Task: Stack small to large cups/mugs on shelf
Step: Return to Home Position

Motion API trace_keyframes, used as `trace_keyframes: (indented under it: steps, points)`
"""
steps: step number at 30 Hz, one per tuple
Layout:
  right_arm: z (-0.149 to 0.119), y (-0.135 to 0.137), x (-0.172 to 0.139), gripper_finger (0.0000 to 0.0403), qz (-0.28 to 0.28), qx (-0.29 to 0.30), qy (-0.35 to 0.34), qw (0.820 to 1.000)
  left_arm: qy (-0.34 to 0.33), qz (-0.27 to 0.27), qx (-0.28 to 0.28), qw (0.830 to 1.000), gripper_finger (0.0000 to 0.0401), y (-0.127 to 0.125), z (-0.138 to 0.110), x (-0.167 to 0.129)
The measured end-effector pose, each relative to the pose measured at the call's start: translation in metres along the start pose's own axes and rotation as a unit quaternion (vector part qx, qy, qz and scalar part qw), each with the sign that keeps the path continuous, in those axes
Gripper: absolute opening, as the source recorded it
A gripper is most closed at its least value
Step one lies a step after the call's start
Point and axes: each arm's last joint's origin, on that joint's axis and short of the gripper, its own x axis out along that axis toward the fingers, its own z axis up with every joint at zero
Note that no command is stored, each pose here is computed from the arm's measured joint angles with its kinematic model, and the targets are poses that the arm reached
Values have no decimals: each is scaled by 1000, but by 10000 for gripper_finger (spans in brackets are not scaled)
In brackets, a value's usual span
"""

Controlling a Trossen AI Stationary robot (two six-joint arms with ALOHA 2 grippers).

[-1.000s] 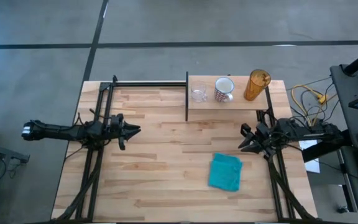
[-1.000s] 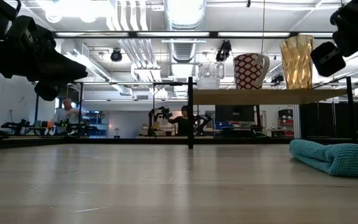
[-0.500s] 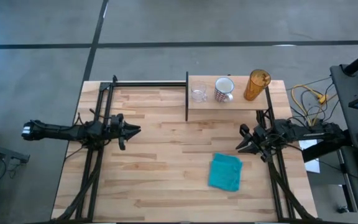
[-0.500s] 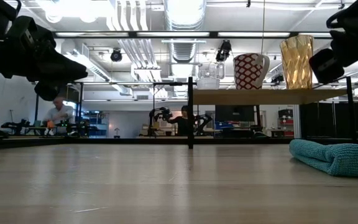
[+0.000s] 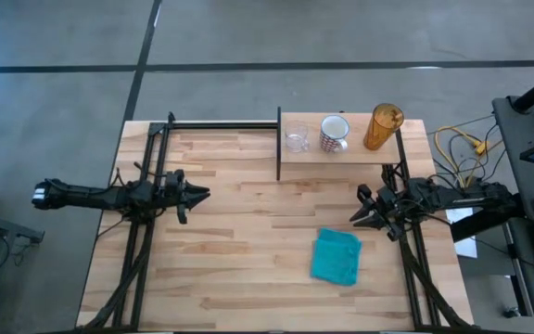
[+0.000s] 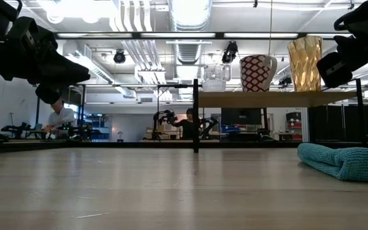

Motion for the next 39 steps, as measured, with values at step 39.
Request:
trace_keyframes:
  steps: [39]
  points:
    - [0, 0, 0, 80, 0, 0, 0, 1000, 0, 0, 0, 1000, 67, 0, 0, 0]
